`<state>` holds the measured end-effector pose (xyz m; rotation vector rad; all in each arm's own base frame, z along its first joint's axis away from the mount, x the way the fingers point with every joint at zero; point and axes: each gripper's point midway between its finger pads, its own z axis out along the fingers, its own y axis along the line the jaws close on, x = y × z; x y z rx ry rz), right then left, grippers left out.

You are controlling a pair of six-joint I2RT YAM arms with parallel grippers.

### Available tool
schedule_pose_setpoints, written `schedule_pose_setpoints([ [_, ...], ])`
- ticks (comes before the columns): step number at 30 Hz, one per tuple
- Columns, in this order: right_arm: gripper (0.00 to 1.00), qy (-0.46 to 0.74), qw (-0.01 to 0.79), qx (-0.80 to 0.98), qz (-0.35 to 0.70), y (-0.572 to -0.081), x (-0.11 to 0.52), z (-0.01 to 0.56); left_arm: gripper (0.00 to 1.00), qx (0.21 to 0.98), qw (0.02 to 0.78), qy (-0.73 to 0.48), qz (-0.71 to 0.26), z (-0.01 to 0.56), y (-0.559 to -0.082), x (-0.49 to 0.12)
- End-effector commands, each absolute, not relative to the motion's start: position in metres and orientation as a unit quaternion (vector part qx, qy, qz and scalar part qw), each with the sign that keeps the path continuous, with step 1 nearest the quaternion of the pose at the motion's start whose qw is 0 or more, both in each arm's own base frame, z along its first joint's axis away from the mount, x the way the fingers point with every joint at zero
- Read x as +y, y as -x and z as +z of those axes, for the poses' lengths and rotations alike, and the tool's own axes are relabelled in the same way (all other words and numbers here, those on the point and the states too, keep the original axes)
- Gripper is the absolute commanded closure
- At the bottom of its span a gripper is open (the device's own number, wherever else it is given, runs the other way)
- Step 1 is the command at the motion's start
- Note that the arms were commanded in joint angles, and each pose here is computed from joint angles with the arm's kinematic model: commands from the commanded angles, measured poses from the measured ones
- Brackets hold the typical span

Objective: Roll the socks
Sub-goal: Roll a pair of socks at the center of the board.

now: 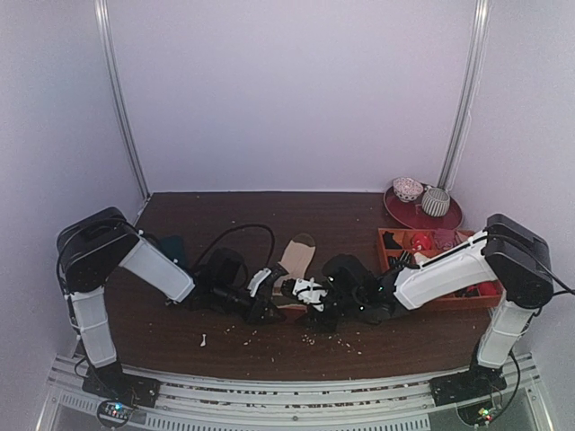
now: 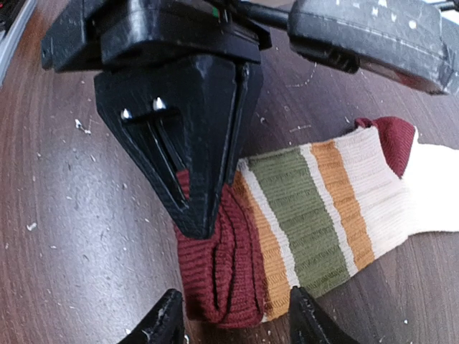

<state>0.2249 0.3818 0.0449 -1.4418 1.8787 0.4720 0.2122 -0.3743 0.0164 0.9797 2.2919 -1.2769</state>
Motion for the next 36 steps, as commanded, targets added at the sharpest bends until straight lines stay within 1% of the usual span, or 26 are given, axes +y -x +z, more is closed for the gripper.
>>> schedule_pose_setpoints([
  [1,0.5,0.563,0.335,0.728,0.201,-0.22,0.385,0.04,1.0,0.869,0.051,-0.32,-0.373,-0.051,-0.172,-0.33],
  [5,0.51,0.557,0.336,0.73,0.21,-0.222,0.391,0.038,1.0,0.87,0.052,-0.318,-0.372,-0.051,-0.172,-0.329],
  [8,0.58,0.551,0.325,0.74,0.209,-0.226,0.392,0.03,1.0,0.869,0.056,-0.318,-0.375,-0.048,-0.173,-0.33],
  [10,0.67,0.543,0.315,0.749,0.212,-0.227,0.392,0.025,1.0,0.868,0.061,-0.319,-0.376,-0.045,-0.175,-0.331],
  [13,0.85,0.52,0.3,0.766,0.23,-0.229,0.391,0.02,1.0,0.866,0.068,-0.322,-0.376,-0.042,-0.178,-0.333],
  [14,0.88,0.509,0.294,0.772,0.242,-0.23,0.39,0.019,0.92,0.866,0.073,-0.322,-0.375,-0.041,-0.179,-0.333],
  [15,0.91,0.495,0.288,0.779,0.255,-0.23,0.389,0.02,0.79,0.865,0.08,-0.324,-0.374,-0.038,-0.181,-0.334],
  [16,0.93,0.479,0.28,0.786,0.271,-0.231,0.386,0.02,0.73,0.863,0.089,-0.327,-0.374,-0.035,-0.183,-0.334],
  [18,0.95,0.442,0.253,0.802,0.313,-0.232,0.381,0.022,0.69,0.857,0.116,-0.335,-0.373,-0.024,-0.189,-0.336],
  [22,0.96,0.343,0.161,0.835,0.399,-0.233,0.369,0.019,0.48,0.834,0.196,-0.368,-0.362,0.007,-0.204,-0.336],
  [25,0.96,0.279,0.093,0.863,0.411,-0.229,0.356,0.003,0.4,0.808,0.275,-0.387,-0.349,0.039,-0.217,-0.335],
  [29,0.96,0.23,0.034,0.889,0.395,-0.223,0.343,-0.013,0.4,0.755,0.38,-0.422,-0.329,0.075,-0.224,-0.333],
  [32,0.96,0.222,0.018,0.9,0.375,-0.221,0.338,-0.019,0.4,0.7,0.452,-0.453,-0.316,0.101,-0.222,-0.335],
  [34,0.97,0.231,0.02,0.901,0.366,-0.223,0.338,-0.016,0.39,0.673,0.479,-0.466,-0.315,0.112,-0.222,-0.338],
  [36,0.96,0.245,0.028,0.9,0.359,-0.226,0.339,-0.01,0.39,0.657,0.481,-0.484,-0.319,0.114,-0.222,-0.346],
])
